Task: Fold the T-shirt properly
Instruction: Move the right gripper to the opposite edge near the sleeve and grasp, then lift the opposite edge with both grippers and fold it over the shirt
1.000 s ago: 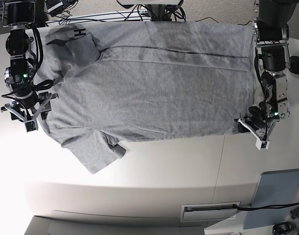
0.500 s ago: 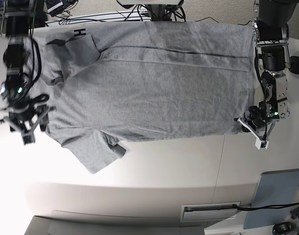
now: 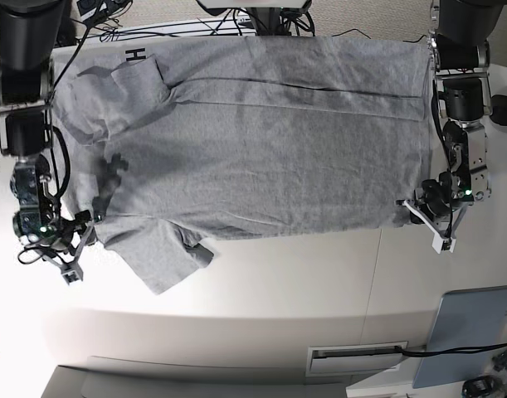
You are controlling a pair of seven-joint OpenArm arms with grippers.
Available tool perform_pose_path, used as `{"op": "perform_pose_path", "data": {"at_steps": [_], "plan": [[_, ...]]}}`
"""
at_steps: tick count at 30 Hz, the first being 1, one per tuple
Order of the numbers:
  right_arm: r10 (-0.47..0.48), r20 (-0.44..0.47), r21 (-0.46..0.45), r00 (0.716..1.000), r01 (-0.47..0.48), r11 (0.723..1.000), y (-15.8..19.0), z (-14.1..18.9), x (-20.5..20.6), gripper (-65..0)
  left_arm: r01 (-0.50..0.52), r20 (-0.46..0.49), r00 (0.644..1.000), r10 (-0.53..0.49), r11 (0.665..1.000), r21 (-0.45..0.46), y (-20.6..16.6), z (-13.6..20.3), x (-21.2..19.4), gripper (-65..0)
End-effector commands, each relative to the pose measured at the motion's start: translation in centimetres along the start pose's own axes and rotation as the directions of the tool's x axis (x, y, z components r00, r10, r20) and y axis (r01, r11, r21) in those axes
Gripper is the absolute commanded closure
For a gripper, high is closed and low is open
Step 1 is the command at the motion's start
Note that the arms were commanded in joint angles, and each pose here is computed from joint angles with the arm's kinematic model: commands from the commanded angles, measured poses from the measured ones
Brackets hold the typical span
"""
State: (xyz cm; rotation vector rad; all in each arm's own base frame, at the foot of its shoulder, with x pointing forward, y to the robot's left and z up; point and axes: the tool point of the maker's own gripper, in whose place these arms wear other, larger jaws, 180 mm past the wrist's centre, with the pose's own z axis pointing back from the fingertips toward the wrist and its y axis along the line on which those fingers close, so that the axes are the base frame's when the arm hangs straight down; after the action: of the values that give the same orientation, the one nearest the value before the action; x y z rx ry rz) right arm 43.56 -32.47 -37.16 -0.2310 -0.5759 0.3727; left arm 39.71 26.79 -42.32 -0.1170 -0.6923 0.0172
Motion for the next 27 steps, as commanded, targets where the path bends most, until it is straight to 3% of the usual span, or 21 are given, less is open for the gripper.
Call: {"op": "perform_pose_path", "data": {"at_steps": [1,11,13,19,22,27], "plan": [[0.006,0.041,-0.029,0.999,-0.004,1.000,-1.5,0.5,2.0,-35.4,0.013,0.022,1.000,-0.014,1.000,0.010,0.6,0.5,1.4,0.0],[0.006,-0.080,0.054,0.997,-0.002,0.999,3.3,-3.4,-1.1,-35.0,0.047,0.004,0.999,-0.047,0.998,0.038,1.1,0.5,1.0,0.0],[0.003,-0.094,0.055,0.996,0.002,0.998,3.4,-3.5,-1.6,-30.0,0.051,0.004,0.999,-0.051,0.998,0.041,1.1,0.5,1.1,0.0],[0.000,-0.179,0.045,0.984,0.008,0.999,3.3,-3.3,-3.2,-0.6,0.049,0.019,0.999,-0.050,0.998,0.039,1.1,0.5,1.4,0.0],[-0.037,-0.182,-0.002,0.983,0.037,0.999,2.4,-3.3,-3.3,0.0,0.060,0.030,0.998,-0.062,0.997,0.038,0.8,0.8,2.0,0.0],[-0.035,-0.106,-0.070,0.994,0.028,0.997,0.3,-2.2,-1.9,0.0,0.073,0.102,0.992,-0.076,0.997,0.032,0.0,2.3,4.7,0.0]]}}
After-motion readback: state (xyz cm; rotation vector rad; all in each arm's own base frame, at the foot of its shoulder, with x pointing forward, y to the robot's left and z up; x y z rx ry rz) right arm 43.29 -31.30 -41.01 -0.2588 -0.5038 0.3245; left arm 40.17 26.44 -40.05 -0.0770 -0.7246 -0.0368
